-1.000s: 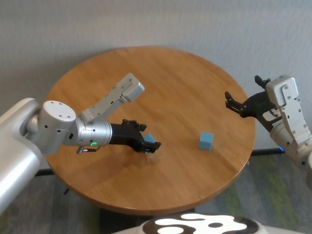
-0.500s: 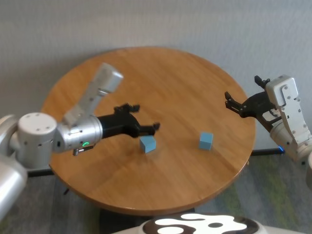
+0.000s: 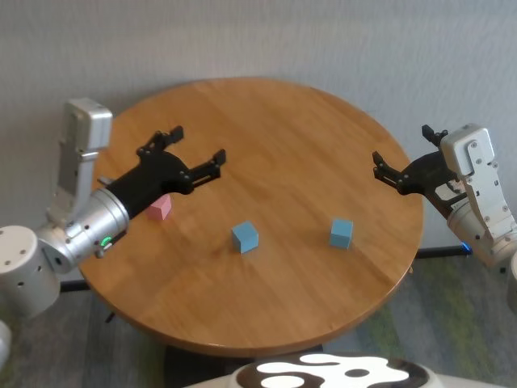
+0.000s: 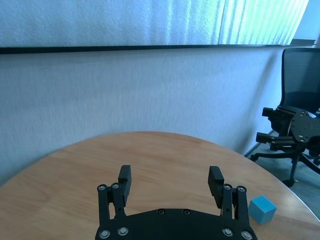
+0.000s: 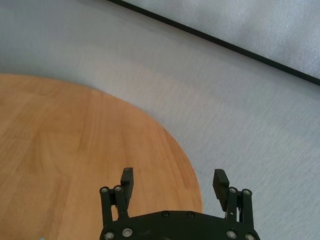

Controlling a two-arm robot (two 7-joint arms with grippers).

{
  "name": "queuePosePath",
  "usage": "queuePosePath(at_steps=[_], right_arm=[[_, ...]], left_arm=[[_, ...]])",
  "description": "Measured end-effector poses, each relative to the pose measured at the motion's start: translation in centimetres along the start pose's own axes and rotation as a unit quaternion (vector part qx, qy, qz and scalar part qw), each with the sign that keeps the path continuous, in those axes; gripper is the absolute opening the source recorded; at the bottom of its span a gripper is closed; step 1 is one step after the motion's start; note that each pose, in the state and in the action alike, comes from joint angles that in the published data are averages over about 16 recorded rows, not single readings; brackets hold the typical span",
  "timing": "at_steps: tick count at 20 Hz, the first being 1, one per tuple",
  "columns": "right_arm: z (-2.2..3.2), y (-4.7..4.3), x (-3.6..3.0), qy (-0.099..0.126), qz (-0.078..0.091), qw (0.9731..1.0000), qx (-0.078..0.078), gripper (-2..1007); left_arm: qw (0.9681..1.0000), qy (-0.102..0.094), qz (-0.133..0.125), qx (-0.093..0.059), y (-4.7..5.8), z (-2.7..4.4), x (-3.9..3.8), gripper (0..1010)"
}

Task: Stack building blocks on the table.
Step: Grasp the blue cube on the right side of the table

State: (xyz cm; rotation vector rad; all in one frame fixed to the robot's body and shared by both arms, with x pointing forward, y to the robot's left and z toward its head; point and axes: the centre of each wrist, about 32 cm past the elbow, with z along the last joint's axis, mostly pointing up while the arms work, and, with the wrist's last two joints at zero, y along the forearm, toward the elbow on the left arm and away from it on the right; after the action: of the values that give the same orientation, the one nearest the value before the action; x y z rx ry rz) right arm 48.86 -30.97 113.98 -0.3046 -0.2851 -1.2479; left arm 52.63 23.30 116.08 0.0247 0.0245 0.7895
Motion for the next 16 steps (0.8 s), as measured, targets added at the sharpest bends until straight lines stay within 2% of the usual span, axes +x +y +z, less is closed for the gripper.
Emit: queuePosePath(at_steps=[3,5,10,16], right_arm=[[0.00,0.00,0.00,0.000,0.000,1.0000,0.000,1005],[0.00,0.00,0.00,0.000,0.000,1.0000,0.000,1005],[0.00,0.00,0.00,0.000,0.000,1.0000,0.000,1005],[0.00,0.00,0.00,0.000,0.000,1.0000,0.000,1005]], left_arm=[[0.9996,-0.008,0.017,-0.021,1.0,-0.16,0.22,1001],[0.9991,-0.012,0.027,-0.029,1.6,-0.25,0.45,1001],[0.9981,-0.019,0.047,-0.036,2.9,-0.47,1.03,1001],[0.9967,-0.020,0.068,-0.040,3.9,-0.69,1.56,1001]])
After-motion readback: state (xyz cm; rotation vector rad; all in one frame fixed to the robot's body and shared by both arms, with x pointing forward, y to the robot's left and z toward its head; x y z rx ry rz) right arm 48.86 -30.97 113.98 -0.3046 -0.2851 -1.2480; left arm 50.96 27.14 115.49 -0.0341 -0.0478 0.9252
